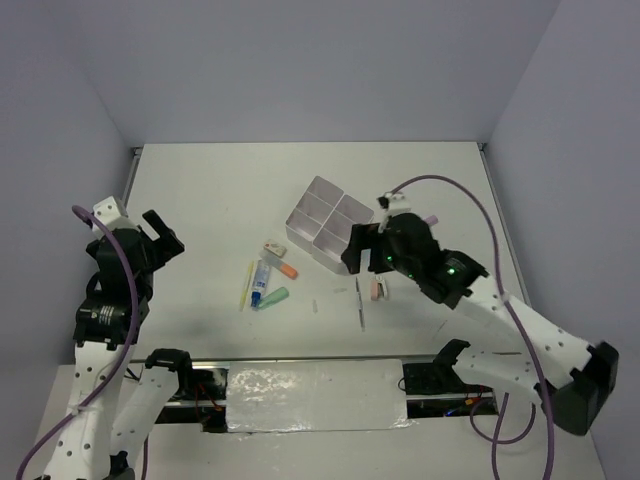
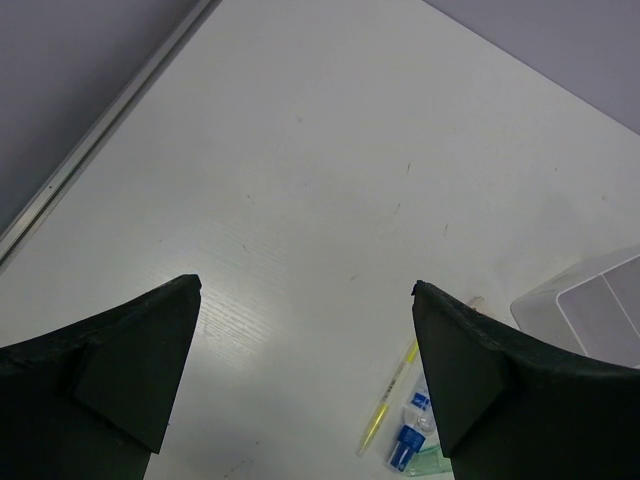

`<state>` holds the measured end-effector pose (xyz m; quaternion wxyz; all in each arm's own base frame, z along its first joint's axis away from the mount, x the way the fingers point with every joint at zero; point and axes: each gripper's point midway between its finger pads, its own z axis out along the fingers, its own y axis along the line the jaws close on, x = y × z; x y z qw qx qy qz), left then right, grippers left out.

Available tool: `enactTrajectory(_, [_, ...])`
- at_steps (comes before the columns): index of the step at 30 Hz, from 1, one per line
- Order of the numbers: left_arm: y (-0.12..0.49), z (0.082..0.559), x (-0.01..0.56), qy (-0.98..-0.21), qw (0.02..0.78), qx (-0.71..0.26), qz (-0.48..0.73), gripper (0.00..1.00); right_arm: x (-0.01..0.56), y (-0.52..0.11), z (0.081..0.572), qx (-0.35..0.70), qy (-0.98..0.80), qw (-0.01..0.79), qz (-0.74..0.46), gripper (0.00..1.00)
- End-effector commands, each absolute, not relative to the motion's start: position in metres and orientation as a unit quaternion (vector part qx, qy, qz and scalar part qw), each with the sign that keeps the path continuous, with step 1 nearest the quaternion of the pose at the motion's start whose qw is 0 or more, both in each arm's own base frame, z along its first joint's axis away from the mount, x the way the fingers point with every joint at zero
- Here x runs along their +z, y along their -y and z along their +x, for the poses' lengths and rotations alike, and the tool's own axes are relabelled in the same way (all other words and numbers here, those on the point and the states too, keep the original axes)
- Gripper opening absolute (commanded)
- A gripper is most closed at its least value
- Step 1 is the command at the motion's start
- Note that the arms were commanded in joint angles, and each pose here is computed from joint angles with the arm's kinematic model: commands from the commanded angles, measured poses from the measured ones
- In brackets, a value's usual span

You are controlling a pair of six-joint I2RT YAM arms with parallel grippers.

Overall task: Sort the stationery into containers
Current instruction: Pick up the pen from the center of the board.

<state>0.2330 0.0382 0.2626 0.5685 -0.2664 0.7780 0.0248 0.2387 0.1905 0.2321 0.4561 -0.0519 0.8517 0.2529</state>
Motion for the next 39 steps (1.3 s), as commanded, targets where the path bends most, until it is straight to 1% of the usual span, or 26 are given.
enactTrajectory(1, [-0.035, 0.239, 0.269, -0.777, 0.575, 0.018, -0.254, 0.99, 0.201, -0.184, 0.240, 0.152, -0.886, 0.438, -0.023, 0.97])
enactTrajectory(2, [-0.034, 0.241, 0.268, -0.778, 0.575, 0.018, -0.252, 0.99, 0.196, -0.190, 0.237, 0.144, -0.886, 0.439, -0.028, 0.95])
enactTrajectory(5, [-0.029, 0.244, 0.266, -0.785, 0.572, 0.009, -0.239, 0.99, 0.172, -0.199, 0.232, 0.133, -0.896, 0.423, -0.029, 0.83])
enactTrajectory(6, [-0.026, 0.245, 0.265, -0.788, 0.570, 0.003, -0.233, 0.99, 0.158, -0.200, 0.228, 0.126, -0.902, 0.411, -0.029, 0.75])
enactTrajectory(8, [-0.024, 0.248, 0.262, -0.792, 0.566, 0.000, -0.227, 0.99, 0.142, -0.202, 0.226, 0.119, -0.908, 0.400, -0.032, 0.69])
enactTrajectory(9, [-0.023, 0.249, 0.262, -0.793, 0.565, -0.001, -0.226, 0.99, 0.130, -0.199, 0.222, 0.110, -0.913, 0.390, -0.036, 0.63])
enactTrajectory(12, [-0.021, 0.251, 0.258, -0.799, 0.559, -0.003, -0.221, 0.99, 0.103, -0.192, 0.218, 0.082, -0.925, 0.368, -0.038, 0.53])
enactTrajectory(20, [-0.019, 0.253, 0.255, -0.804, 0.554, -0.004, -0.217, 0.99, 0.052, -0.192, 0.207, 0.064, -0.944, 0.321, -0.046, 0.50])
enactTrajectory(28, [-0.019, 0.255, 0.253, -0.808, 0.549, -0.003, -0.217, 0.99, 0.026, -0.200, 0.203, 0.066, -0.953, 0.291, -0.053, 0.47])
enactTrajectory(32, [-0.019, 0.255, 0.252, -0.808, 0.548, -0.003, -0.216, 0.99, 0.018, -0.203, 0.201, 0.067, -0.956, 0.280, -0.058, 0.42])
enactTrajectory(33, [-0.019, 0.255, 0.253, -0.807, 0.549, -0.003, -0.216, 0.99, 0.016, -0.203, 0.201, 0.064, -0.957, 0.278, -0.059, 0.39])
enactTrajectory(35, [-0.020, 0.255, 0.252, -0.809, 0.546, 0.001, -0.217, 0.99, 0.008, -0.201, 0.200, 0.051, -0.960, 0.267, -0.059, 0.30])
enactTrajectory(37, [-0.020, 0.255, 0.251, -0.811, 0.544, 0.002, -0.218, 0.99, -0.003, -0.197, 0.196, 0.035, -0.965, 0.253, -0.059, 0.24])
enactTrajectory(39, [-0.020, 0.255, 0.249, -0.812, 0.542, 0.002, -0.217, 0.99, -0.009, -0.197, 0.192, 0.033, -0.968, 0.242, -0.061, 0.14])
